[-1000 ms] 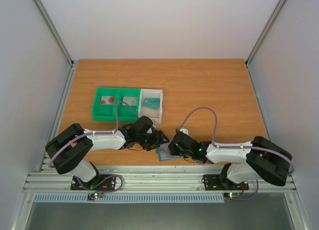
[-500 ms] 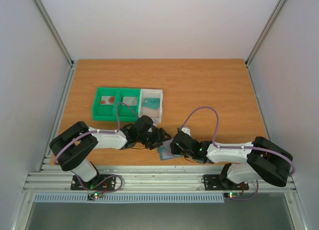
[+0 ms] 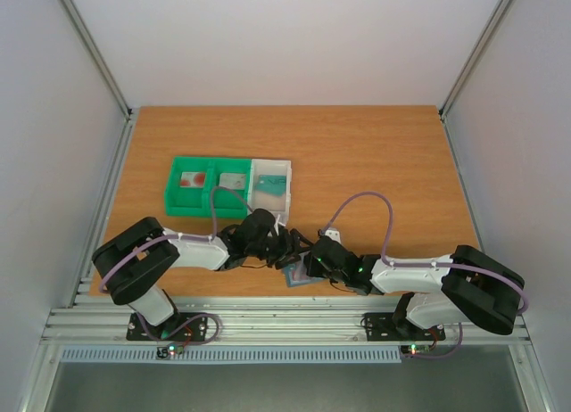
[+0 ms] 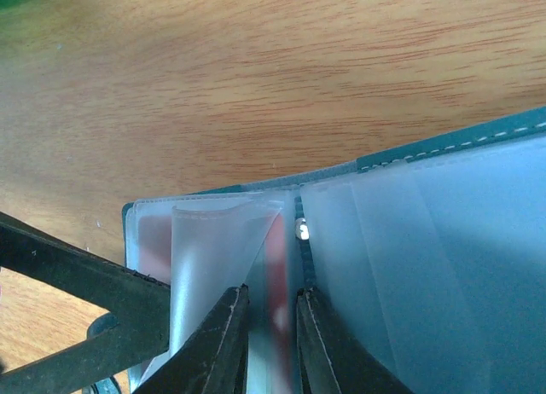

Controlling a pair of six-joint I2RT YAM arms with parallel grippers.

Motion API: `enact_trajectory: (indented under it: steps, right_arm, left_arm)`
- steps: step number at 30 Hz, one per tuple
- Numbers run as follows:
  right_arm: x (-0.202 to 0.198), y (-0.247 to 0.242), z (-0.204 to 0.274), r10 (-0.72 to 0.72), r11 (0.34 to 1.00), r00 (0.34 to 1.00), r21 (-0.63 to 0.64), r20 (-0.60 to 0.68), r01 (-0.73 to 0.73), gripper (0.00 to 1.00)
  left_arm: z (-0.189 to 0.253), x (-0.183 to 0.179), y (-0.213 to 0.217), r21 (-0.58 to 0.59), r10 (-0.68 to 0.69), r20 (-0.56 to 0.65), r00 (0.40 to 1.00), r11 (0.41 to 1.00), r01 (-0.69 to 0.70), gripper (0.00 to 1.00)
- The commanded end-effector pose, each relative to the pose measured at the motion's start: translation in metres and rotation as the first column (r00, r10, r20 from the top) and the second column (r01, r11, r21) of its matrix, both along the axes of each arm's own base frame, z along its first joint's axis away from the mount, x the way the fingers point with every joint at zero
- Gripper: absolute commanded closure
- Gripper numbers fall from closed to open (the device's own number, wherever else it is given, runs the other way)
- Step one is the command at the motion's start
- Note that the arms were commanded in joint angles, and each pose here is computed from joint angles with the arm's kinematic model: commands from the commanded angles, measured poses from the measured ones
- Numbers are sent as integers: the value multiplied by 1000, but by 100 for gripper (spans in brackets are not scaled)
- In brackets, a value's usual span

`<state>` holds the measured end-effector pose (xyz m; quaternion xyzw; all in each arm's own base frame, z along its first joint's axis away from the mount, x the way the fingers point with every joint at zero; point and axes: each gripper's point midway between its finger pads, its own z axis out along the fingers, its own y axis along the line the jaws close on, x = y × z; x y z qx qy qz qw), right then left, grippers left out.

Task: Take the credit cards out of the card holder

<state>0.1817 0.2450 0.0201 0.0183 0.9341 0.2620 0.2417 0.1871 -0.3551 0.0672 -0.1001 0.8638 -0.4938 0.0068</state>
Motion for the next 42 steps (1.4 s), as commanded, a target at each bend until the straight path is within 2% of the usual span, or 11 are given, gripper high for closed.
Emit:
enact_trajectory:
  steps: [1,21,30,36,42]
  right_arm:
    - [-20,-21,-28,8,996,996,-91,-88,-16,81]
    - [-16,-25,24,37,998,999,-50,11,-36,70]
    - [-26,-20,30,78,997,997,-24,-14,-79,62]
    - [-28,-15,20,93,995,995,-33,-38,-94,64]
    - [-30,-16,-5,81,993,993,-83,-87,-88,75]
  left_arm:
    - [11,-8,-10,-71,-41,23,999,997,42,33]
    - [10,-5,-14,-72,-51,32,998,996,54,33]
    - [13,-2,-20,-75,-61,41,997,995,64,33]
    - [14,0,-21,-70,-62,50,997,995,66,34]
    - [16,2,-6,-5,-41,70,997,999,42,33]
